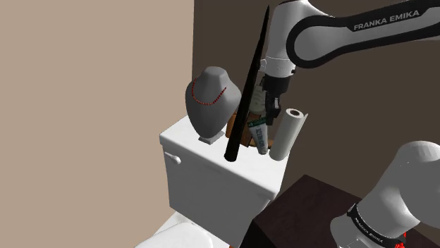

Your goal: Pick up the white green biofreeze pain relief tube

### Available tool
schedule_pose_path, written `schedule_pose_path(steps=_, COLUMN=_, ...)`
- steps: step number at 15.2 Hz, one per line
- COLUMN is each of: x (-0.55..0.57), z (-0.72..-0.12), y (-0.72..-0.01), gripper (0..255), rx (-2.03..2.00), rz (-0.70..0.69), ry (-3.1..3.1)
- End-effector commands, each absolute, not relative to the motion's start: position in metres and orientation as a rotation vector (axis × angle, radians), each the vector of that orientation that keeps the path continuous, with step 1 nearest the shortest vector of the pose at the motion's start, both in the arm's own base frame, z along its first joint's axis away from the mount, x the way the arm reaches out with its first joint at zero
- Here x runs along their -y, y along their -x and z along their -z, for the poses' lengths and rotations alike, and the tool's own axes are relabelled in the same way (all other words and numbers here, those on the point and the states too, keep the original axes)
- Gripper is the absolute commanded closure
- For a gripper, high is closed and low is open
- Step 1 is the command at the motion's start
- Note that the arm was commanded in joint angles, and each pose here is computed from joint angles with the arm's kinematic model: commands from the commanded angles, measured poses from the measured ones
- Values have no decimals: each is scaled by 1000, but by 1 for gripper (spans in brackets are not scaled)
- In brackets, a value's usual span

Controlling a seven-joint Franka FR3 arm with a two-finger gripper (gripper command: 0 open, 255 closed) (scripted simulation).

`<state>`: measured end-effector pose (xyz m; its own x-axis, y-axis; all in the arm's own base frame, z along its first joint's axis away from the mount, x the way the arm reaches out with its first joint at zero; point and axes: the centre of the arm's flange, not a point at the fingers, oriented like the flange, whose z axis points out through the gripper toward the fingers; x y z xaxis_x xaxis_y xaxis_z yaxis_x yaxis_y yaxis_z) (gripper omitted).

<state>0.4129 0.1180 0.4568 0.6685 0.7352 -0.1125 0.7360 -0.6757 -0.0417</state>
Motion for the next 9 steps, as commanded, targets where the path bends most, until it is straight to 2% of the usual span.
schedule_pose_path(steps=1, x=-118, z=-469, y=-413, gripper=255, rx=-1262, rz=188, ry=-2863)
schedule_pose_path(steps=9, x=-118, z=-502, y=-413, gripper=255, rx=-1262, rz=188, ry=-2863)
